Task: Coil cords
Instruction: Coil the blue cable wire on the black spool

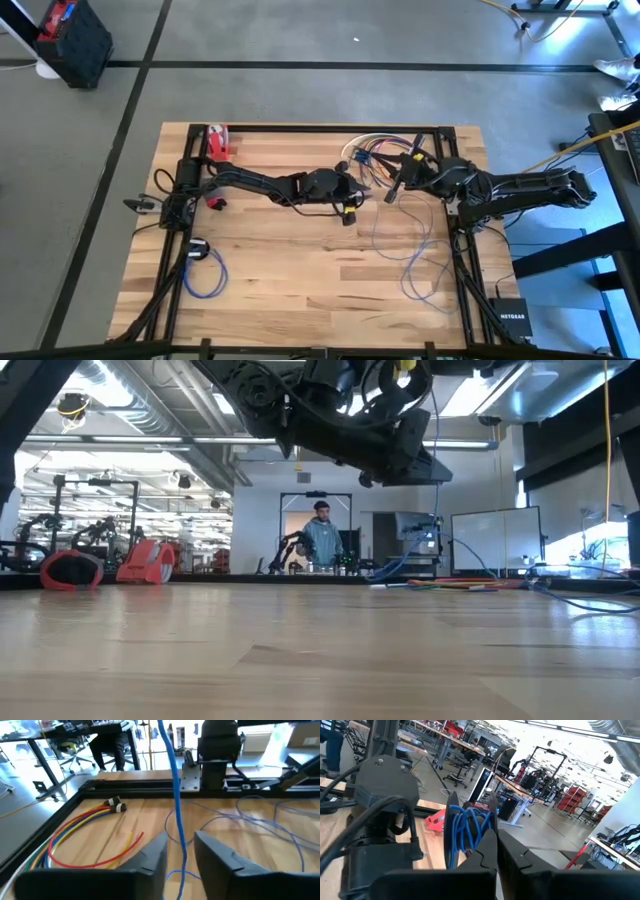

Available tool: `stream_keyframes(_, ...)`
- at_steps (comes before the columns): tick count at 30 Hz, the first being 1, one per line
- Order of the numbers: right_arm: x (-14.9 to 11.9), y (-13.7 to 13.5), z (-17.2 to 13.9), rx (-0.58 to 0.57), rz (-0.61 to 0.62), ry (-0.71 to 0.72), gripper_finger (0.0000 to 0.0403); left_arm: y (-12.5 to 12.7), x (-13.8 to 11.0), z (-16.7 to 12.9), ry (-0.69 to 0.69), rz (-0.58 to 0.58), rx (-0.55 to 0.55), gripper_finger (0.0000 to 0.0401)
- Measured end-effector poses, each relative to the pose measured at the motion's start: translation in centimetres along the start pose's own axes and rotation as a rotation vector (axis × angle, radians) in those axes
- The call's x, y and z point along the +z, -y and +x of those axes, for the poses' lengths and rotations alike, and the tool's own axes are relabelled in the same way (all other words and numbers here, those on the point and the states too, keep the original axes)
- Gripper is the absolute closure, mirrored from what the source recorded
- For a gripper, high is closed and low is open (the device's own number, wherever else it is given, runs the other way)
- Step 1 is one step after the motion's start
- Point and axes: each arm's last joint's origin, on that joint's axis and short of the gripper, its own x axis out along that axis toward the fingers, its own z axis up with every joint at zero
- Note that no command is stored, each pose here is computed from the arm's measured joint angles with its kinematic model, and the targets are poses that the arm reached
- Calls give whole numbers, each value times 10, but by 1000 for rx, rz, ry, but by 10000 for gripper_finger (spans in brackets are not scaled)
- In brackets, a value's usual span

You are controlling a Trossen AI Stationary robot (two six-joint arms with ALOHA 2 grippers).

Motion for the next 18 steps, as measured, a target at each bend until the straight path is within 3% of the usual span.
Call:
stream_keyframes(4,1,1,-2,21,16,19,402,-7,-7,-1,-94,28,15,389)
stream_keyframes(10,-2,3,-10,73,43,-25,402,-18,11,-30,-261,74,182,396)
stream_keyframes(18,-19,-6,-16,249,51,-167,402,-16,32,-73,-432,119,327,399)
